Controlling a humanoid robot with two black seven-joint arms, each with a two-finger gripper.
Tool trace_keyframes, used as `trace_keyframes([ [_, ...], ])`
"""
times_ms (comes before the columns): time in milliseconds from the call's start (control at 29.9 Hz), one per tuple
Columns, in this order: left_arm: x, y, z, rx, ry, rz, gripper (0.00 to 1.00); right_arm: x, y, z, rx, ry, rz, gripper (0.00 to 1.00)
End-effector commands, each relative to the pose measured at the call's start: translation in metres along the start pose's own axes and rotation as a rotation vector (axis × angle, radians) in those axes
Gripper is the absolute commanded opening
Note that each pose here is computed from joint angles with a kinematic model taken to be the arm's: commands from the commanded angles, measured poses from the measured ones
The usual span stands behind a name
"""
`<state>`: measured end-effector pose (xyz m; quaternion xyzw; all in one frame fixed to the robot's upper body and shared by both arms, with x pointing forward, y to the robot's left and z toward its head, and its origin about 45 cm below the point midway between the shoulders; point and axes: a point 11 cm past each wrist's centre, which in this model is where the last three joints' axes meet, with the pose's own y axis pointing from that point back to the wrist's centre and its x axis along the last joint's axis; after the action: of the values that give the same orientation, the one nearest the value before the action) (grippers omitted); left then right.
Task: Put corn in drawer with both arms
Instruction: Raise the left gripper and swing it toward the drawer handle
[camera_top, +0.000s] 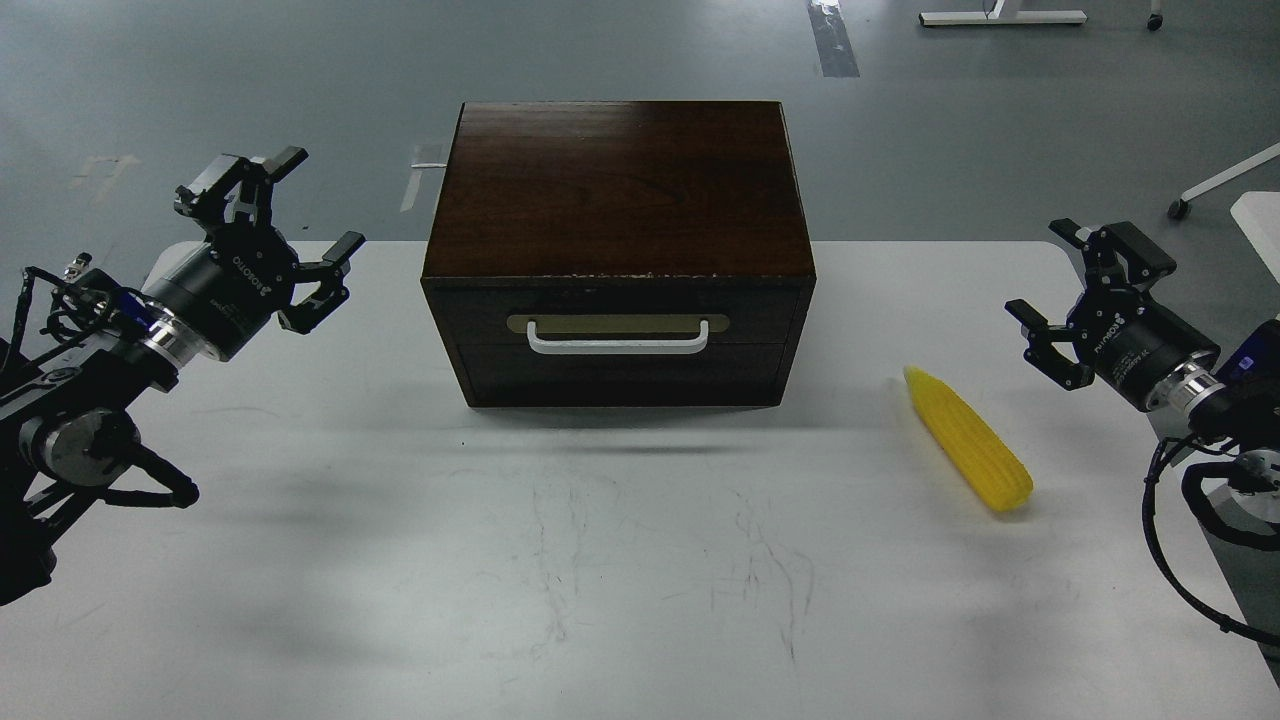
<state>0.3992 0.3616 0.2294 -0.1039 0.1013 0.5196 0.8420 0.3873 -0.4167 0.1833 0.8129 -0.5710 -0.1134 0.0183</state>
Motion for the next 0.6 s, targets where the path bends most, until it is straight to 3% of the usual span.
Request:
trace_keyframes([
  [0,-0.001,0.000,-0.001,-0.001,0.004,-0.001,0.98,0.001,0.001,-0.001,0.001,0.000,0.002,1.00],
  [367,0.008,0.003,0.006,-0.004,-0.016,0.018,0.98,0.001,0.000,-0.001,0.005,-0.002,0.002,1.00],
  [568,0.046,0.016,0.047,-0.031,-0.125,0.110,0.98,0.002,0.000,-0.004,0.012,-0.001,0.006,1.00],
])
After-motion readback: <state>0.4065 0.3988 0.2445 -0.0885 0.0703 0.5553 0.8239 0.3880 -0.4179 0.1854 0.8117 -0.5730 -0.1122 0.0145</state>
